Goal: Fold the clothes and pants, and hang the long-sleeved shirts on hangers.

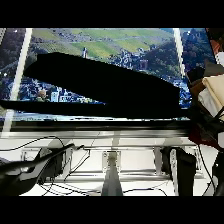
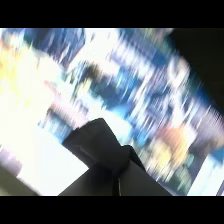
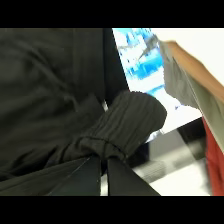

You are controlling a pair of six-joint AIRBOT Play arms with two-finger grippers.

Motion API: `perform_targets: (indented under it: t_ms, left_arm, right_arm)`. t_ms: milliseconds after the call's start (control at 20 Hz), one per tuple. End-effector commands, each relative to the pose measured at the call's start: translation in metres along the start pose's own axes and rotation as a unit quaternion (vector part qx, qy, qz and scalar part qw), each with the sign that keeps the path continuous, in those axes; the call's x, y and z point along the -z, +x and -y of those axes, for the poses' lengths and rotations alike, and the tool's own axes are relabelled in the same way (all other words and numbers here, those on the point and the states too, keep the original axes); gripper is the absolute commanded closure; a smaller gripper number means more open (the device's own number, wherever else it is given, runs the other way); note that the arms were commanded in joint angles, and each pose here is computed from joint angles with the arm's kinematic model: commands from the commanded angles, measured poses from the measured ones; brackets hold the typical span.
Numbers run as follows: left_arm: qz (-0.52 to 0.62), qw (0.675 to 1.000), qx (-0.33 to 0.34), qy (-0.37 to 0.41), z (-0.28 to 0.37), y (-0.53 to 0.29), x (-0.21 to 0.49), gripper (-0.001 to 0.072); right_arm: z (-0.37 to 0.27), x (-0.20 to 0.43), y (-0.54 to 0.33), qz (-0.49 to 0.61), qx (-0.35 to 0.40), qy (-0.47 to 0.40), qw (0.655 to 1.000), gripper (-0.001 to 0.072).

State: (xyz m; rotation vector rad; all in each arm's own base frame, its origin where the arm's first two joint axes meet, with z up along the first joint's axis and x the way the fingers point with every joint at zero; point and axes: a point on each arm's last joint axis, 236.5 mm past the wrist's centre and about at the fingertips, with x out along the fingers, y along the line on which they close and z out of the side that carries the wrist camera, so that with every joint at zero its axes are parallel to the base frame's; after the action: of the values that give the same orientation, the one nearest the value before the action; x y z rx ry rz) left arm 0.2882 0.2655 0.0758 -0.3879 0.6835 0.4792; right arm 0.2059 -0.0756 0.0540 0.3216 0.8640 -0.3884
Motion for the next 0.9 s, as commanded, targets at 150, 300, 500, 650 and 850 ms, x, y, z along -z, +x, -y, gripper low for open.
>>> perform_targets:
  t_ms: [150, 300, 500, 650, 850]
  left_arm:
    - [-0.006, 0.995, 0.034, 0.089, 0.101, 0.093, -0.059, 0.0707]
    - [-0.024, 0.992, 0.061, 0.108, 0.156, 0.152, -0.069, 0.0706]
    - [-0.033, 0.987, 0.094, 0.123, 0.211, 0.216, -0.068, 0.0705]
    - [-0.013, 0.985, 0.107, 0.133, 0.238, 0.24, -0.072, 0.0567]
    - [0.029, 0.984, 0.113, 0.133, 0.25, 0.224, -0.097, -0.0013]
  right_arm:
    - [-0.01, -0.068, 0.072, 0.035, -0.018, 0.08, 0.996, 0.0699]
    - [-0.016, -0.109, 0.11, 0.042, -0.026, 0.109, 0.993, 0.0699]
    - [-0.026, -0.142, 0.167, 0.027, -0.043, 0.167, 0.985, 0.0699]
    - [-0.029, -0.162, 0.201, 0.038, -0.053, 0.195, 0.979, 0.0414]
    - [-0.038, -0.16, 0.206, 0.027, -0.059, 0.189, 0.98, 0.0005]
